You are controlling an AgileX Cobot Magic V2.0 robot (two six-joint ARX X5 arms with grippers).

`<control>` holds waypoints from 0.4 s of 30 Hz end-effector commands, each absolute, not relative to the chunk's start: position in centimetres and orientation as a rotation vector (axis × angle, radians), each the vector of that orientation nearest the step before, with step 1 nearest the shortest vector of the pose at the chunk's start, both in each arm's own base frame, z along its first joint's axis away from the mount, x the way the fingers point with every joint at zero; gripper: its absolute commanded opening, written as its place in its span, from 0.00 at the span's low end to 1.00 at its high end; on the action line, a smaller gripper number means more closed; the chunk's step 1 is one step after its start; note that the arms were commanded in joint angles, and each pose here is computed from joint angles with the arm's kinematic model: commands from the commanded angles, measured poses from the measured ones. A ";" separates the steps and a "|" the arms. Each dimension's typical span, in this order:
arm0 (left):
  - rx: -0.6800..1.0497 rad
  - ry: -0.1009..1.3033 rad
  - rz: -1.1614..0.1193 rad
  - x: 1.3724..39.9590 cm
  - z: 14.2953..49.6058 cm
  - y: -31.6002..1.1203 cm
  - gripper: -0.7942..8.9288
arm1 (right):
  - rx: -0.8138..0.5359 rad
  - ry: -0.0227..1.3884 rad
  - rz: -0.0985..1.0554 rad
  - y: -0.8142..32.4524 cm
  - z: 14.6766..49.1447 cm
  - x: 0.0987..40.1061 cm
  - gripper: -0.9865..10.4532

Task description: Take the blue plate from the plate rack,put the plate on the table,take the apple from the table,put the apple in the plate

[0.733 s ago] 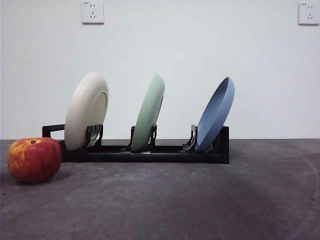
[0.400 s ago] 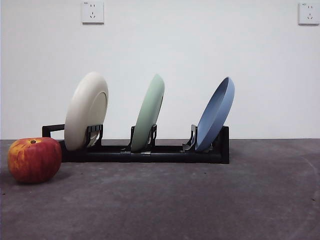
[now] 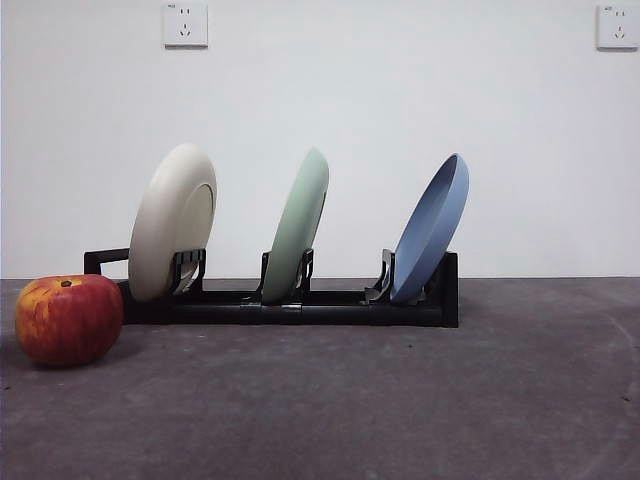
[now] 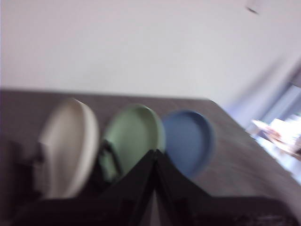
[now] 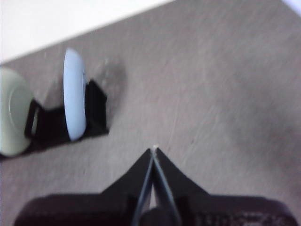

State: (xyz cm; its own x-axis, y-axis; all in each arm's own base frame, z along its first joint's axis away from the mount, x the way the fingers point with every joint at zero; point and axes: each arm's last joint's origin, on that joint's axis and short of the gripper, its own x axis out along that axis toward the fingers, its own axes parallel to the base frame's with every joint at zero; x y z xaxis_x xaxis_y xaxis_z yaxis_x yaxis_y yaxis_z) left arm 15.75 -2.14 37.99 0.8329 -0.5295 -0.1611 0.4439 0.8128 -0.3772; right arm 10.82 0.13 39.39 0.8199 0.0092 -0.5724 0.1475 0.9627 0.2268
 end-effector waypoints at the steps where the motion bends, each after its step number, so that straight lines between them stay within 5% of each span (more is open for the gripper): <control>1: -0.428 0.370 -0.625 18.1 38.0 -2.5 0.08 | 0.286 0.689 -0.035 0.3 38.9 11.9 0.08; 6: -0.480 0.519 -0.727 22.9 37.9 -4.2 0.08 | 0.270 0.861 0.064 0.6 37.4 14.2 0.08; 12: -0.454 0.692 -0.875 29.5 38.8 -10.8 0.08 | 0.244 0.945 0.080 0.7 36.2 16.5 0.09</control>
